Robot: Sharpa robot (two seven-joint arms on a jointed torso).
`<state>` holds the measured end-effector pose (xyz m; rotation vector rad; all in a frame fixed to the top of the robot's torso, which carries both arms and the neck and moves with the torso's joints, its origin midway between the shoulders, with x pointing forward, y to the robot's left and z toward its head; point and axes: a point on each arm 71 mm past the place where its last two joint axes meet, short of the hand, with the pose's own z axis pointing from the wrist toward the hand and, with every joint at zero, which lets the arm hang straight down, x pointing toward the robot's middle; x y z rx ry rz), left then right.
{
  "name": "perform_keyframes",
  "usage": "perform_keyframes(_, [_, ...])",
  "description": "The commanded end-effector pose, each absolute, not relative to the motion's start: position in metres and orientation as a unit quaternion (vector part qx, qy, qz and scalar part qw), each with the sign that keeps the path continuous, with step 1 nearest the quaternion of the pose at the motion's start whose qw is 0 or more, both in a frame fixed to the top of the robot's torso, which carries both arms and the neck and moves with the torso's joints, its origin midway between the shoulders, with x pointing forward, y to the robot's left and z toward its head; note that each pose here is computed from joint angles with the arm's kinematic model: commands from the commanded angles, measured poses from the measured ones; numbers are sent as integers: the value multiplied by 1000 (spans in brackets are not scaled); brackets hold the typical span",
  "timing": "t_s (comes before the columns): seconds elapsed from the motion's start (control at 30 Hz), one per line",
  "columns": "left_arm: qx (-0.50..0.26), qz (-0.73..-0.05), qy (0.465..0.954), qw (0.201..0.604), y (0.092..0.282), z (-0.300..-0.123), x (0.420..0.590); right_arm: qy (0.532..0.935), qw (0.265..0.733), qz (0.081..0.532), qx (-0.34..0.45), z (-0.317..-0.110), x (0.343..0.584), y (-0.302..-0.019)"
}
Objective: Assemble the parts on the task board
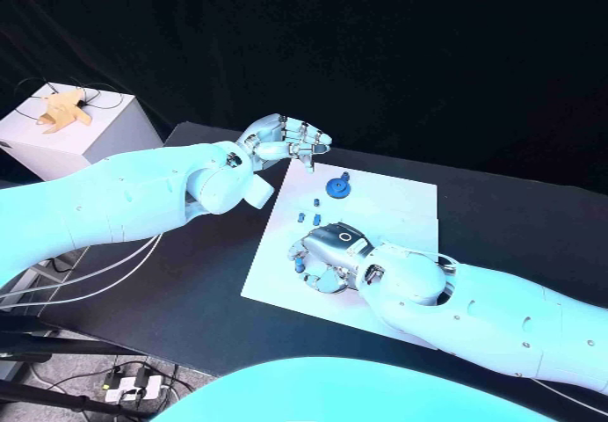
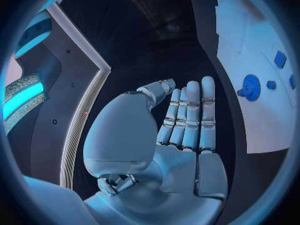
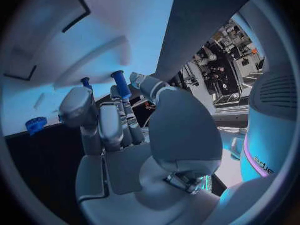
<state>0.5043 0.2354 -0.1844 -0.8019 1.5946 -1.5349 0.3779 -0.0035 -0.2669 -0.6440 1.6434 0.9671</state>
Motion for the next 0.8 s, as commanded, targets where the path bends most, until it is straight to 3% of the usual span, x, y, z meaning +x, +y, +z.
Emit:
perform_keyframes(0.03, [-313, -608, 625, 377, 234, -184, 504, 686, 530, 414, -278, -267, 376, -4])
perform_keyframes(0.53, [-315, -605, 627, 376, 235, -185, 504, 668, 570, 417, -235, -259, 379, -17])
perform_keyframes(0.7, [-315, -605, 627, 376, 235, -186, 504, 663, 579, 438, -183, -247, 383, -37])
perform_keyframes(0.8, [-316, -605, 627, 376, 236, -186, 504, 690, 559, 445, -113, -237, 398, -62])
